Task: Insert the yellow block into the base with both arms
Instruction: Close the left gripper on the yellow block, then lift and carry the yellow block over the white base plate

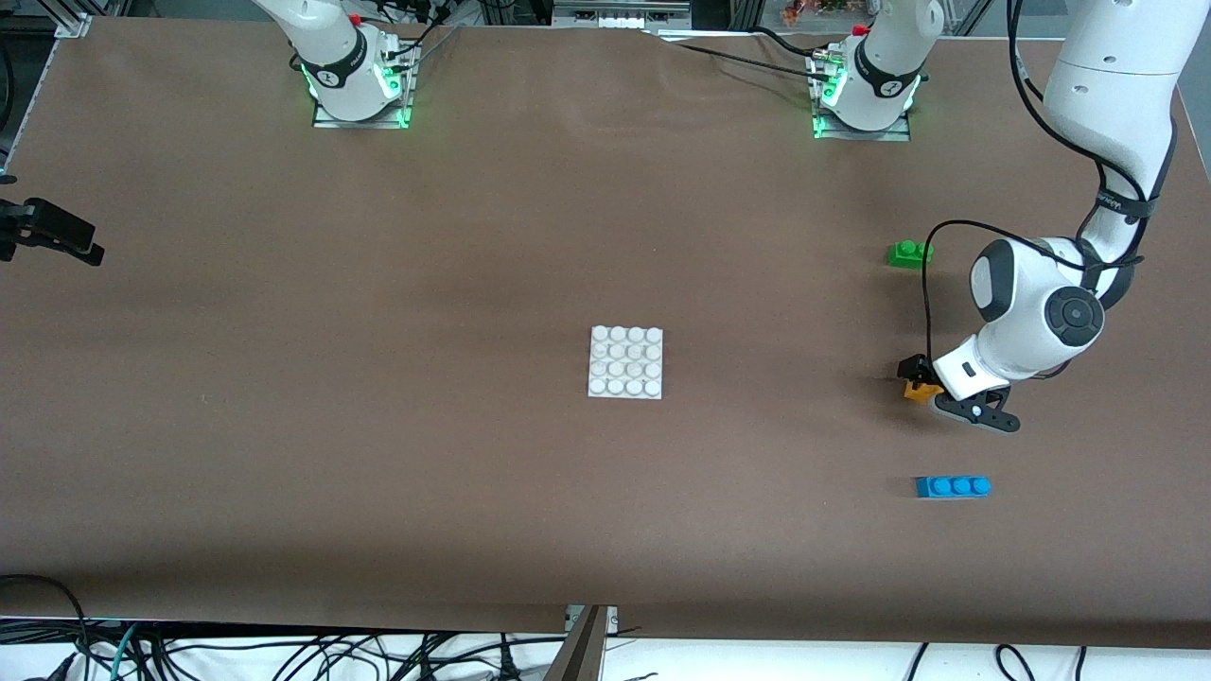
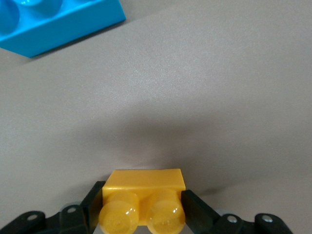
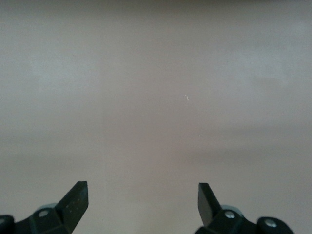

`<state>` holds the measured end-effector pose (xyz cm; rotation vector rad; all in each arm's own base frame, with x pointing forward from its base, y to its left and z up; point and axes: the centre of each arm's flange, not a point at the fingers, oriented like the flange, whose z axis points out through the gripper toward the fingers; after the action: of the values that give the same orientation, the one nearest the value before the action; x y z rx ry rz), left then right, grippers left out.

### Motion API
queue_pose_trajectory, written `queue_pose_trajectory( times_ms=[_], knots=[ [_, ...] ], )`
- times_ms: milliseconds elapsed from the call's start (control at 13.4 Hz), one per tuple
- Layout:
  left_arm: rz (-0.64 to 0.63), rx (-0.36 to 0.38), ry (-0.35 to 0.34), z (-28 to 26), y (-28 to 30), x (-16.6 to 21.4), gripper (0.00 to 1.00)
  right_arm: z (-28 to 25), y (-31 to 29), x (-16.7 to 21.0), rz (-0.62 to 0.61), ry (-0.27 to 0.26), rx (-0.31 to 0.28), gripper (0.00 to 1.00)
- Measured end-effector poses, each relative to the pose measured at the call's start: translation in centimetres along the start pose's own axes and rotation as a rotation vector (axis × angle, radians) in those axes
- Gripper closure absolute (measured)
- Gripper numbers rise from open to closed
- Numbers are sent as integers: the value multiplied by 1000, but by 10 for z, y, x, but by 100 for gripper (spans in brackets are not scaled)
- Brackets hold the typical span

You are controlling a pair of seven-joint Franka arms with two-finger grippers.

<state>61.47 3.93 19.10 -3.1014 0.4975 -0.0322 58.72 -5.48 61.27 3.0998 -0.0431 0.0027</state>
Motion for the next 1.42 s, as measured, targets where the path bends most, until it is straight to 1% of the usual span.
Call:
queue_pose_trajectory(
  times_ms=[521,819,1043,1192,1415],
  knots=[
    [6,-2,3,-7,3,5,30,2,0,1,0,-3,0,0],
    [8,-14,11,-35,26,17,31,2,0,1,0,-3,0,0],
    [-19,-34,-12,-58,51,28,31,2,0,1,0,-3,0,0],
    [-59,-54,-12,-77,82,40,31,2,0,1,0,-3,0,0],
    [-150,-103,0,-102,167,58,31,2,0,1,0,-3,0,0]
  ],
)
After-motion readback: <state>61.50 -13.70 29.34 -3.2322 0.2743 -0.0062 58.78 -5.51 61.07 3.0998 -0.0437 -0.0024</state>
